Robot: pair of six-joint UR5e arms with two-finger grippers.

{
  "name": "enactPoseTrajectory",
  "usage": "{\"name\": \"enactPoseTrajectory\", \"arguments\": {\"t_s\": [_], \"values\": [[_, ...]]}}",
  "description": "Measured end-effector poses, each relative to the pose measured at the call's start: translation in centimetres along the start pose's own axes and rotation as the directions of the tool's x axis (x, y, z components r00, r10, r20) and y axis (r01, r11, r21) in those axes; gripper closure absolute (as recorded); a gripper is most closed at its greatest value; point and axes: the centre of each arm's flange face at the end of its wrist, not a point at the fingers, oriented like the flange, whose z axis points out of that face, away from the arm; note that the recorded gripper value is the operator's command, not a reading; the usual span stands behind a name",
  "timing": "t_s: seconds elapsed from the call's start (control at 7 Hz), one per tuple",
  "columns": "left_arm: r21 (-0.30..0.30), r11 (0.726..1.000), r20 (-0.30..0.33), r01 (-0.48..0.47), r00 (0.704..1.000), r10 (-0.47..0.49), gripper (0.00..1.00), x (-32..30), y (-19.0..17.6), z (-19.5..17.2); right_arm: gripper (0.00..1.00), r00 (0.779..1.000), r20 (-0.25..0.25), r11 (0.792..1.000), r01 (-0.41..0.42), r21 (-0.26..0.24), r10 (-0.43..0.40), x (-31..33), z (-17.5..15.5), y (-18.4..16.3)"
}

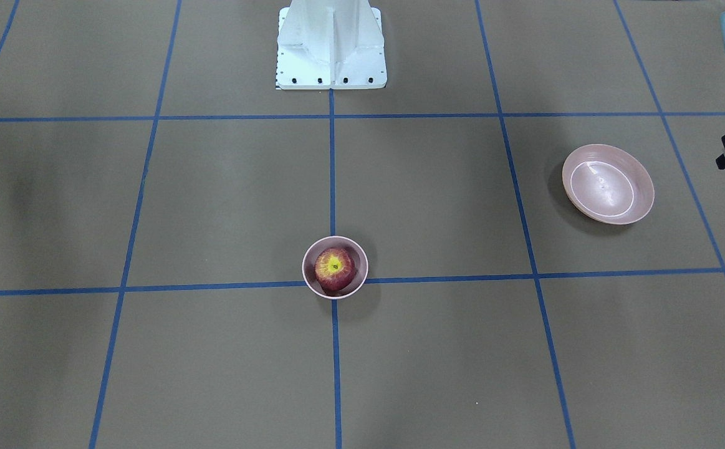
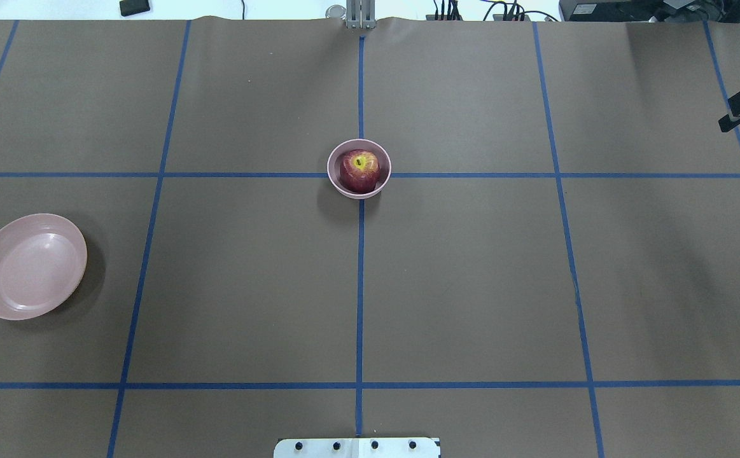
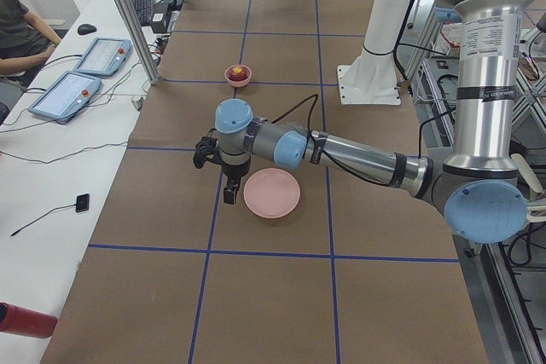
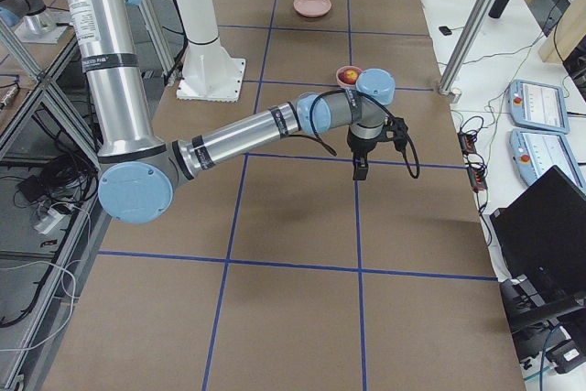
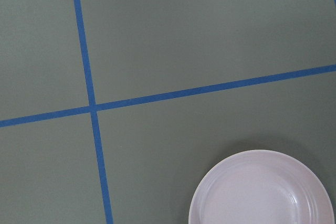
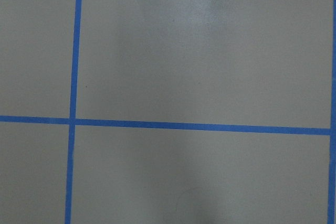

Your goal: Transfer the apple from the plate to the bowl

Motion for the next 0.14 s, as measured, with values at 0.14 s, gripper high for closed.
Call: {"name": "enactPoseTrajectory", "arguments": {"t_s": [0.14], "values": [[-0.001, 1.0, 0.0, -0.002, 1.0, 0.002, 0.02, 0.01, -0.01, 0.07, 0.0, 1.0, -0.001, 1.0, -0.001, 0.0, 0.001, 0.02, 0.06, -0.08]]}}
